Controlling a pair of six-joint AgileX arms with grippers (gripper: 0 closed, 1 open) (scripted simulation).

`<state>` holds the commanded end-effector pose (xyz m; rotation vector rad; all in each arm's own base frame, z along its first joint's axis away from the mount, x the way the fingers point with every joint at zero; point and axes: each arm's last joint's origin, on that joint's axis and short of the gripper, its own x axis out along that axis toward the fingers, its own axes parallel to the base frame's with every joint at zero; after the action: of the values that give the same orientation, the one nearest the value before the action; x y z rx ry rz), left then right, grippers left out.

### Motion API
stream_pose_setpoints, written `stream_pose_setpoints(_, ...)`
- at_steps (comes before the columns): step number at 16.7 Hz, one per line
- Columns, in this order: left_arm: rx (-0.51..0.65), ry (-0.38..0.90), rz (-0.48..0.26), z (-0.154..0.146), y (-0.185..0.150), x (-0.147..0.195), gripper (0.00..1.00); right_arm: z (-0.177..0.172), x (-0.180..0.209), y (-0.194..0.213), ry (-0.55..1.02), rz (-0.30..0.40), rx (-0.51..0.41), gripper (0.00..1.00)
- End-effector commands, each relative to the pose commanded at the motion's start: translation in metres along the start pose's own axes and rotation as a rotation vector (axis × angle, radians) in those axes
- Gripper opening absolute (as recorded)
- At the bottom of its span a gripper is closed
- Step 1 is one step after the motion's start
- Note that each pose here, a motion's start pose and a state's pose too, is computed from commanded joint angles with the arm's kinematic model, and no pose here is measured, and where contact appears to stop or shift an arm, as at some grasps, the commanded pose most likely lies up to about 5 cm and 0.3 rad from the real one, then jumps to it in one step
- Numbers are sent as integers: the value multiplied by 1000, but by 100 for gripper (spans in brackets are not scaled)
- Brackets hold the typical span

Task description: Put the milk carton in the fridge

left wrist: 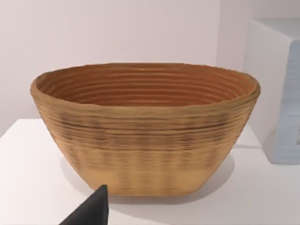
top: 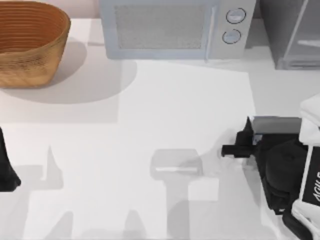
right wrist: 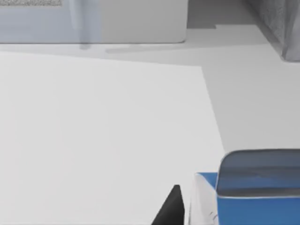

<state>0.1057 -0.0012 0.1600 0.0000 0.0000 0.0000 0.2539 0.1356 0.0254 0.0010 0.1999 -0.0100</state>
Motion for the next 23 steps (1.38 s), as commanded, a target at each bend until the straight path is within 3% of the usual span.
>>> stream_pose_setpoints(6,0,0,0,0,0,0,100,13,1,3,-6,2,1,0)
stream_pose_setpoints(17,0,0,0,0,0,0,100,128,-21,3,9,-3,-9,0)
stream_pose_setpoints(23,0,0,0,0,0,0,100,147,-30,0,0,0,1,0)
